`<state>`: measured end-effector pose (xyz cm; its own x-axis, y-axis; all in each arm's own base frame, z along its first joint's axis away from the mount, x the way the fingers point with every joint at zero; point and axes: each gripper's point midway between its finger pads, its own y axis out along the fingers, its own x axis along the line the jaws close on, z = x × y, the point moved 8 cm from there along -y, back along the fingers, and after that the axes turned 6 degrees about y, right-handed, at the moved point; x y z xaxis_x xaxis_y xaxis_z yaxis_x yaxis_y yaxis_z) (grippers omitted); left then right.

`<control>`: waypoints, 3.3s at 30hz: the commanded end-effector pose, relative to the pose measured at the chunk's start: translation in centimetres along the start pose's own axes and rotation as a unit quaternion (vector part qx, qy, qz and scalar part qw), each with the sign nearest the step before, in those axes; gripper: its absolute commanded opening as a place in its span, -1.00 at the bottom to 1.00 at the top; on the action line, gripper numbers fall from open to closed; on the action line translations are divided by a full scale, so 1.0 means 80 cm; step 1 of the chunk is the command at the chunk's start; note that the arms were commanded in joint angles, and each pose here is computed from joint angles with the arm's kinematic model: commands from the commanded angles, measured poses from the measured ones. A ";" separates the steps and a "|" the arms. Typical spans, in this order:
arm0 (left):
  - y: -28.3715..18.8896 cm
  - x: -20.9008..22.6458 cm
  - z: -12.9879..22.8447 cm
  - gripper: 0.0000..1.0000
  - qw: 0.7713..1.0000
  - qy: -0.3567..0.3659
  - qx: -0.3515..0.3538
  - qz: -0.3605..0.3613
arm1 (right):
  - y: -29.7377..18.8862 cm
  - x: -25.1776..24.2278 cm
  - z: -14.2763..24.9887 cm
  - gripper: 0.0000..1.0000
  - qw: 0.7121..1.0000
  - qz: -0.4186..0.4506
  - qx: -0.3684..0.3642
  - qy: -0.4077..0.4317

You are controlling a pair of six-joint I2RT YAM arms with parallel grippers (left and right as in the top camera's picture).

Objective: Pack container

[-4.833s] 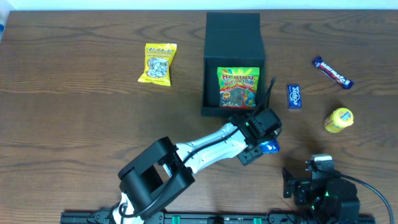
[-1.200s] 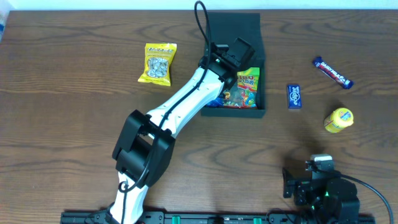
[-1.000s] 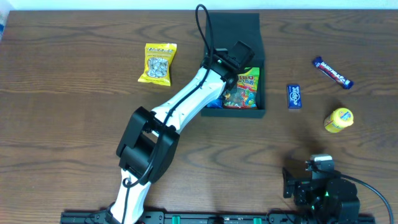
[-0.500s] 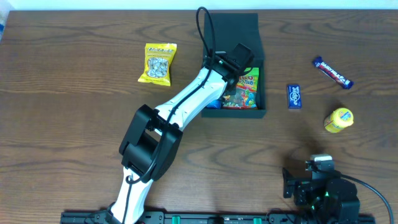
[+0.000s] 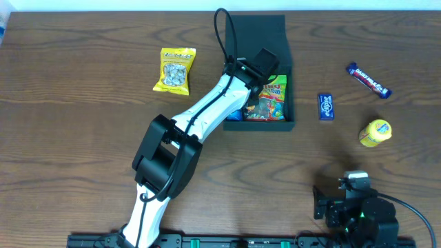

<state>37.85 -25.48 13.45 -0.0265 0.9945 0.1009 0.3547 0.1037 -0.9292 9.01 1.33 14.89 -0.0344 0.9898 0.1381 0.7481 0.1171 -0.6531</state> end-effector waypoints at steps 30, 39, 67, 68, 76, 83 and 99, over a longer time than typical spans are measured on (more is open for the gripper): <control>-0.077 0.019 -0.011 -0.19 0.999 0.024 -0.042 0.007 | 0.002 -0.001 0.003 0.99 1.000 0.002 0.004 -0.002; -0.198 0.082 0.003 0.29 0.995 0.043 -0.086 0.003 | 0.002 -0.001 0.003 0.99 1.000 0.002 0.004 -0.003; -0.116 0.213 -0.063 0.90 0.992 0.098 -0.076 -0.035 | 0.002 -0.001 0.003 0.98 1.000 0.002 0.004 -0.003; -0.102 0.217 -0.069 0.90 0.993 0.092 -0.072 -0.030 | 0.002 -0.001 0.003 0.99 1.000 0.002 0.003 -0.002; 0.003 0.230 -0.099 0.91 0.997 0.077 -0.020 -0.022 | 0.002 -0.001 0.003 0.98 1.000 0.002 0.004 -0.002; 0.060 0.224 -0.121 0.91 0.997 0.070 0.008 -0.026 | 0.002 -0.001 0.003 0.98 1.000 0.002 0.004 -0.002; 0.114 0.219 -0.120 0.93 0.999 0.032 0.023 -0.025 | 0.002 -0.001 0.003 0.98 1.000 0.002 0.004 -0.002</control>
<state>49.21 -7.49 10.29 0.0644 0.9802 0.1872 0.3093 0.1588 -0.9376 9.01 1.33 14.89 -0.0344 0.9898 0.1381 0.7484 0.1171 -0.6528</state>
